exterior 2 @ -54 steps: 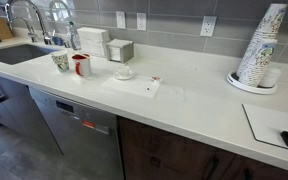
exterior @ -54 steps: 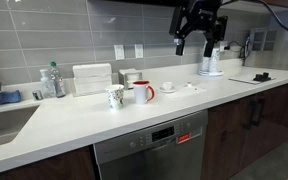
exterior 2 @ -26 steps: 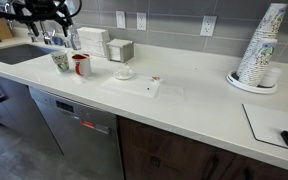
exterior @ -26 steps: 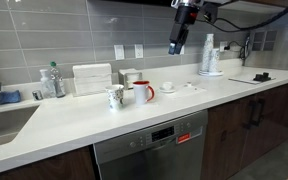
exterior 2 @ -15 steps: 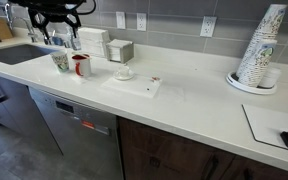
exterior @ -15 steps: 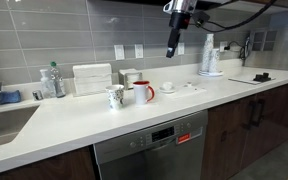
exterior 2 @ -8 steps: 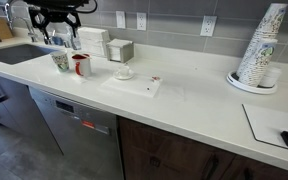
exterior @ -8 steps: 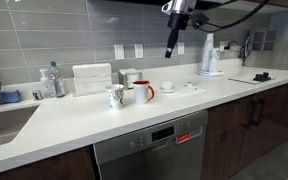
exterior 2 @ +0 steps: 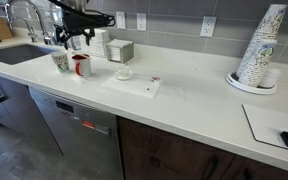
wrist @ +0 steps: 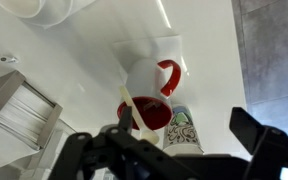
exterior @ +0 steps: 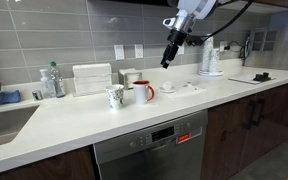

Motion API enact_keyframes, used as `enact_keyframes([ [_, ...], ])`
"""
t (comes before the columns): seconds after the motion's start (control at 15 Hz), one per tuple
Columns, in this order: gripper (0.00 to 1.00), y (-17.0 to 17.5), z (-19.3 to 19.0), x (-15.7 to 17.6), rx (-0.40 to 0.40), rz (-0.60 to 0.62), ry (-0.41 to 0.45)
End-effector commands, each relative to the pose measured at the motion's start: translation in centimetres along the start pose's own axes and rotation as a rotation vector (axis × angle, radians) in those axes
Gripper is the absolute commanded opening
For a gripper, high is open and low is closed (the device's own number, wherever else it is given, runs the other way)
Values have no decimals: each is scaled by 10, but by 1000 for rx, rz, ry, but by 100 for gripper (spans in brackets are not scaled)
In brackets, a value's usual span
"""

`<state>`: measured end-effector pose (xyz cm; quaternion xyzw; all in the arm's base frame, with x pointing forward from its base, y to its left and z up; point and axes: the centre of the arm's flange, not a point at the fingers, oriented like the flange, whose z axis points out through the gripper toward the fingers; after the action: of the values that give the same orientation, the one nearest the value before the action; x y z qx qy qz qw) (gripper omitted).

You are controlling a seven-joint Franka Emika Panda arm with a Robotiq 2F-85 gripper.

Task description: Put the white spoon in the coffee cup on the left

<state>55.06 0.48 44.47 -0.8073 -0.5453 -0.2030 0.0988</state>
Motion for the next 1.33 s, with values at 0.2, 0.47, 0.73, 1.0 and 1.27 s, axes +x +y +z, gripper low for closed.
enact_keyframes([
  [0.2,100,46,41,-22,61,-127,187],
  [0.47,100,62,55,-31,107,-167,247],
  [0.73,100,71,71,-31,153,-197,278],
  [1.0,100,80,88,-30,178,-199,277],
  [1.27,100,87,101,-30,188,-201,279],
])
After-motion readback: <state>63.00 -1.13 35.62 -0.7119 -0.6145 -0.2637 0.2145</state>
